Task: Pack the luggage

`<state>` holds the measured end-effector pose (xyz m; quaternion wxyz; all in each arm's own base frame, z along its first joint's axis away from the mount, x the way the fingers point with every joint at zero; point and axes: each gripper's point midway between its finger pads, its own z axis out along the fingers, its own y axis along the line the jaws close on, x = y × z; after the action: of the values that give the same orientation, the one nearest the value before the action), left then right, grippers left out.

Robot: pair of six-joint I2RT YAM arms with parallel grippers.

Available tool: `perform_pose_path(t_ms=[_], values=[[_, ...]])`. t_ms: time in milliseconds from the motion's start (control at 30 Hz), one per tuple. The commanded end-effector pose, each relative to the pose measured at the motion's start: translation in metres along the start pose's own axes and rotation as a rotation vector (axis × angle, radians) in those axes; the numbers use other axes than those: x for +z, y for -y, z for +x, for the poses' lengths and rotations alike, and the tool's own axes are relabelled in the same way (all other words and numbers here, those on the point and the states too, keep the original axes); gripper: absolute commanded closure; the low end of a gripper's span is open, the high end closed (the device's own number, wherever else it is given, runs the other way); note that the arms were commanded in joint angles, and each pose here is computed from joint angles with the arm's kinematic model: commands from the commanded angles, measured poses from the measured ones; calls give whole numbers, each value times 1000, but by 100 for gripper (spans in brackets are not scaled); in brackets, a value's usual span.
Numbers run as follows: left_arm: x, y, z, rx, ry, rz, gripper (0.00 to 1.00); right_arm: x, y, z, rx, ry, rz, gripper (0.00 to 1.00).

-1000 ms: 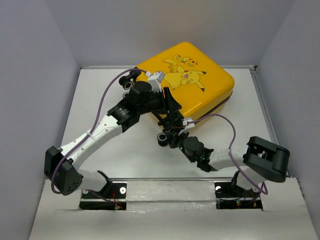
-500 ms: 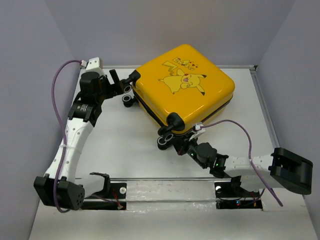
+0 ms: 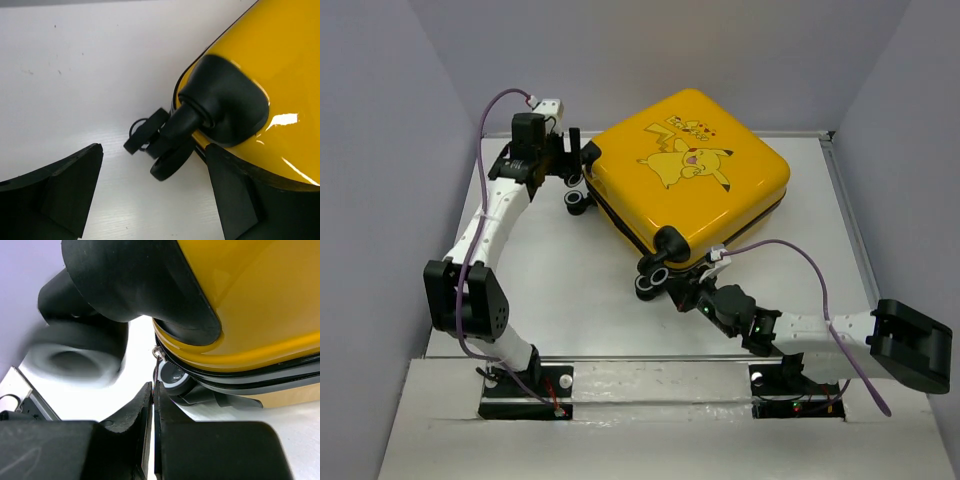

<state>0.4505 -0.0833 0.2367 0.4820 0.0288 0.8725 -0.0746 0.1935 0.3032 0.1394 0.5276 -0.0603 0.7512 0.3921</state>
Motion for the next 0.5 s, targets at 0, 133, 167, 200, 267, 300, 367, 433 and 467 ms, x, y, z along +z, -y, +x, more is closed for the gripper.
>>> perform_pose_path(t_ms=[0, 133, 167, 200, 267, 300, 367, 433, 467], values=[[12, 6, -24, 103, 32, 40, 6, -3, -55, -18, 52, 15, -208, 93], [34, 8, -15, 139, -10, 57, 6, -2, -57, -15, 48, 6, -214, 93], [39, 9, -12, 141, -19, 65, 7, -1, -58, -15, 45, 3, -216, 93], [43, 12, -9, 144, -31, 87, 9, -1, -58, -14, 41, -2, -216, 93], [51, 17, -7, 148, -41, 103, 13, 0, -59, -14, 38, -6, -218, 93], [57, 17, -3, 158, -51, 107, 16, -1, -59, -13, 37, -10, -218, 93], [62, 26, -8, 179, -37, 122, 22, -1, -57, -12, 40, -12, -213, 93], [62, 37, -13, 203, -14, 138, 39, -1, -55, -11, 40, -13, -204, 93], [62, 39, -16, 211, -1, 139, 43, -2, -54, -10, 41, -16, -201, 93]])
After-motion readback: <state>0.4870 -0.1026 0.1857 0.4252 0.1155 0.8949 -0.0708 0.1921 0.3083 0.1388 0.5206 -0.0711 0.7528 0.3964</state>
